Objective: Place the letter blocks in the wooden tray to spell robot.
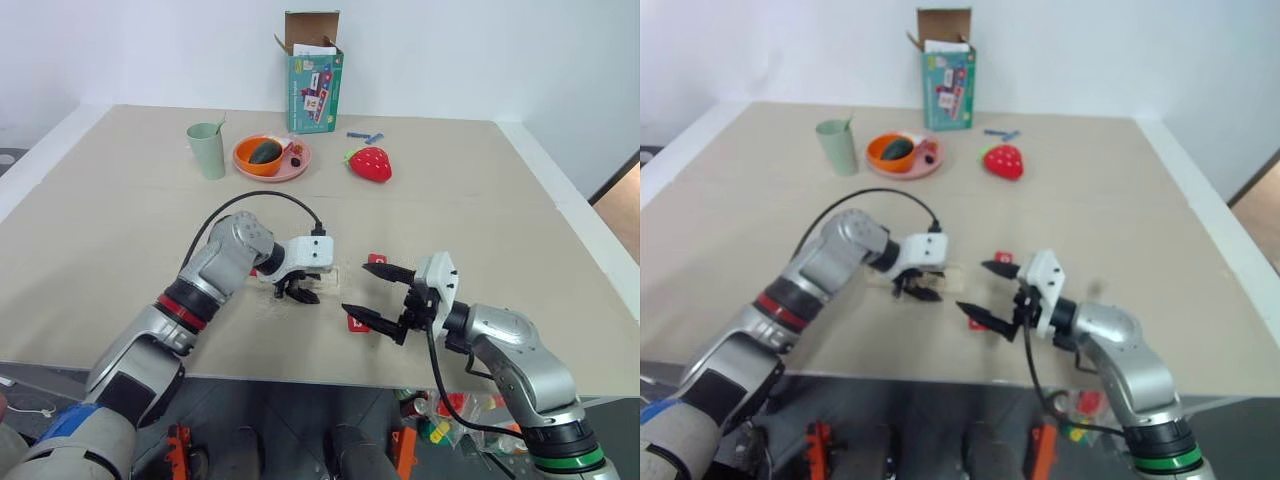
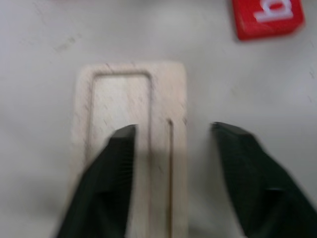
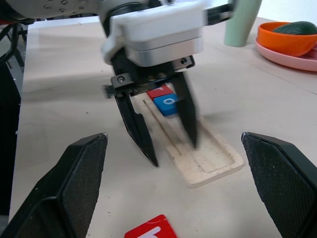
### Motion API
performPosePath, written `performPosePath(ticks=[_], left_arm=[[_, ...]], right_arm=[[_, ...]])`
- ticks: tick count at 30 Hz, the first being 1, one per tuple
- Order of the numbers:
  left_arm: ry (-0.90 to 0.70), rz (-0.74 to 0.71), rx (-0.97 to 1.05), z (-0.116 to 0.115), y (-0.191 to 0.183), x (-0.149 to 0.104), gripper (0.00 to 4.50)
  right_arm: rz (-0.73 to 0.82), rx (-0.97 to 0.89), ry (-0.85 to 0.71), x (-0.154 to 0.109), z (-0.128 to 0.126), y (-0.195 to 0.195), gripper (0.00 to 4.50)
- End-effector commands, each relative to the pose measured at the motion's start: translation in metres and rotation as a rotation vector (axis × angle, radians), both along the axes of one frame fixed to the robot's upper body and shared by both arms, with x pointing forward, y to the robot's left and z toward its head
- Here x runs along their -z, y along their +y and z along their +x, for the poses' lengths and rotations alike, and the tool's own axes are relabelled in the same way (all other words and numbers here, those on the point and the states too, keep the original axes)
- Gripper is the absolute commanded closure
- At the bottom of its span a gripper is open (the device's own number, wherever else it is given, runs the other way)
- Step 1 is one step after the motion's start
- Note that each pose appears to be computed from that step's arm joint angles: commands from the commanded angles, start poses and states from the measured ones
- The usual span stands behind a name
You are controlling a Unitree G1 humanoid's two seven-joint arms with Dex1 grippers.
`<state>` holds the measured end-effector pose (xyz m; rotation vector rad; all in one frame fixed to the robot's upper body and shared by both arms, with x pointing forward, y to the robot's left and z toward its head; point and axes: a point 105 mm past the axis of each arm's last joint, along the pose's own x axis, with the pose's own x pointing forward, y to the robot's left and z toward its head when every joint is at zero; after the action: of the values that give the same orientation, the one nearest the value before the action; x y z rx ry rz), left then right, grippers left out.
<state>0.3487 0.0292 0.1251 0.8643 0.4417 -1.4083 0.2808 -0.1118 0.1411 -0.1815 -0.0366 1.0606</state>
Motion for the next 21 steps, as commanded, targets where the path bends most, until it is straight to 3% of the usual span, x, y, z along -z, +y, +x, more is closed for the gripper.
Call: performPosePath(ticks=[1, 4, 13, 17, 21], left_arm=[[-0.006, -0.038, -0.024, 0.002, -0.001, -0.013, 0.77], [0.003, -0.089, -0.062, -0.001, 0.009, -0.027, 0.02], [-0.102, -0.381, -0.106, -0.021, 0.062, -0.063, 0.02], [-0.151, -0.626, -0.114, -0.055, 0.085, -0.060, 0.02], [-0.198, -0.677, -0.219, -0.076, 0.100, -0.036, 0.02]], right_arm=[[-0.015, -0.028, -0.057, -0.011, -0.003, 0.001, 0.00], [-0.043, -0.059, -0.054, -0.011, -0.003, 0.001, 0.00], [-0.192, -0.152, -0.028, -0.004, 0.002, -0.008, 0.00], [-0.251, -0.170, 0.022, 0.010, 0.005, -0.012, 0.00], [-0.292, -0.188, 0.040, 0.022, 0.003, -0.014, 0.00]])
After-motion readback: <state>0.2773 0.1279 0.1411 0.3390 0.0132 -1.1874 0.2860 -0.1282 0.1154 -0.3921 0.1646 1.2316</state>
